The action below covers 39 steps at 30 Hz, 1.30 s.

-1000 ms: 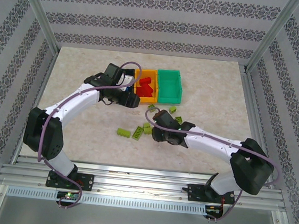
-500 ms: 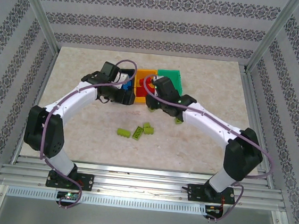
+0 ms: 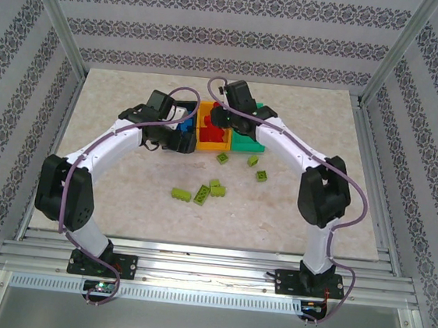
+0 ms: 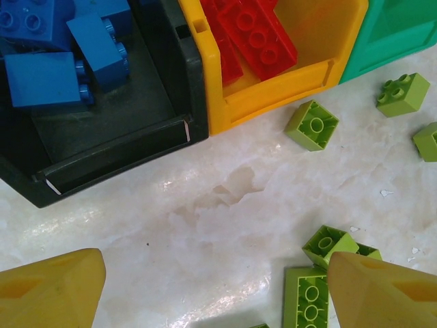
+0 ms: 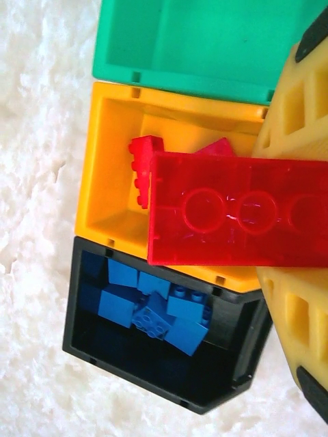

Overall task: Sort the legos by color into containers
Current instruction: Place the lego in the container.

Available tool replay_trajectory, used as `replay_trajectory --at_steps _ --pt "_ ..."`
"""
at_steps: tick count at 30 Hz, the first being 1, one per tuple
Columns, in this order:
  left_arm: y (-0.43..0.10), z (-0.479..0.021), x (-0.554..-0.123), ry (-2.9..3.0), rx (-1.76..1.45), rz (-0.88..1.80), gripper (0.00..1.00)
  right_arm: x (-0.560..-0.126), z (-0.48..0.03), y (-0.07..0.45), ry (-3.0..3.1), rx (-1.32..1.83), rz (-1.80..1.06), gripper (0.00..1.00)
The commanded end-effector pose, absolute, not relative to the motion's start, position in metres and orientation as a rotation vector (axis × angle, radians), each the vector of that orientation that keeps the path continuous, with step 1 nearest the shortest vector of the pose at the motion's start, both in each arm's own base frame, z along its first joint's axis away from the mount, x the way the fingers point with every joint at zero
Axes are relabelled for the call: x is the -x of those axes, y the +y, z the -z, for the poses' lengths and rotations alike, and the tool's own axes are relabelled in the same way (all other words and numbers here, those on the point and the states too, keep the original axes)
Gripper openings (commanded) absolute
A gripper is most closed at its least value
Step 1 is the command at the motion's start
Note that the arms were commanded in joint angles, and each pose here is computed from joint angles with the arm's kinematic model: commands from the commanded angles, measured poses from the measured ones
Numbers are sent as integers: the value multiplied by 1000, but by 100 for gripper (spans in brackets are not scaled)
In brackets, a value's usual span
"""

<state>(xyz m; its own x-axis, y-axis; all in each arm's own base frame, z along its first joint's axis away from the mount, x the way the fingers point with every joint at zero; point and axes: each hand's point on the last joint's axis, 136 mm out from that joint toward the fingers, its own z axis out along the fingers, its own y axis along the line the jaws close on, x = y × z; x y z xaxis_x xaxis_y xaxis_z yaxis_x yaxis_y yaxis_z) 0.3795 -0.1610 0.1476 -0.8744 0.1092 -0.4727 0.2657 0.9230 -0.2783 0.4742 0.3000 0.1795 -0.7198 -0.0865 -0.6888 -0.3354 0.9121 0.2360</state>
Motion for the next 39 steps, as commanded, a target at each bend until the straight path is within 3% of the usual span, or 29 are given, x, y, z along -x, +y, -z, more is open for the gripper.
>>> replay_trajectory --at_steps 1,3,6,10,16,27,39 --pt "-154 -163 -381 2584 -278 442 85 -489 -181 300 2358 312 -470 40" --pt "-153 -166 -381 2571 -275 444 85 -497 -178 300 2363 297 -482 41" --pt "-152 -167 -380 2571 -275 441 85 -505 -171 296 2387 272 -477 53" --pt "-152 -169 -381 2569 -280 440 85 -488 -178 308 2372 278 -623 58" --pt "-152 -176 -379 2546 -277 446 85 -447 -183 305 2373 345 -587 59" --pt "-158 -169 -379 2570 -271 496 85 -373 -133 247 2500 386 -376 62" --pt "-157 -168 -378 2571 -274 491 85 -366 -96 180 2580 273 -214 65"
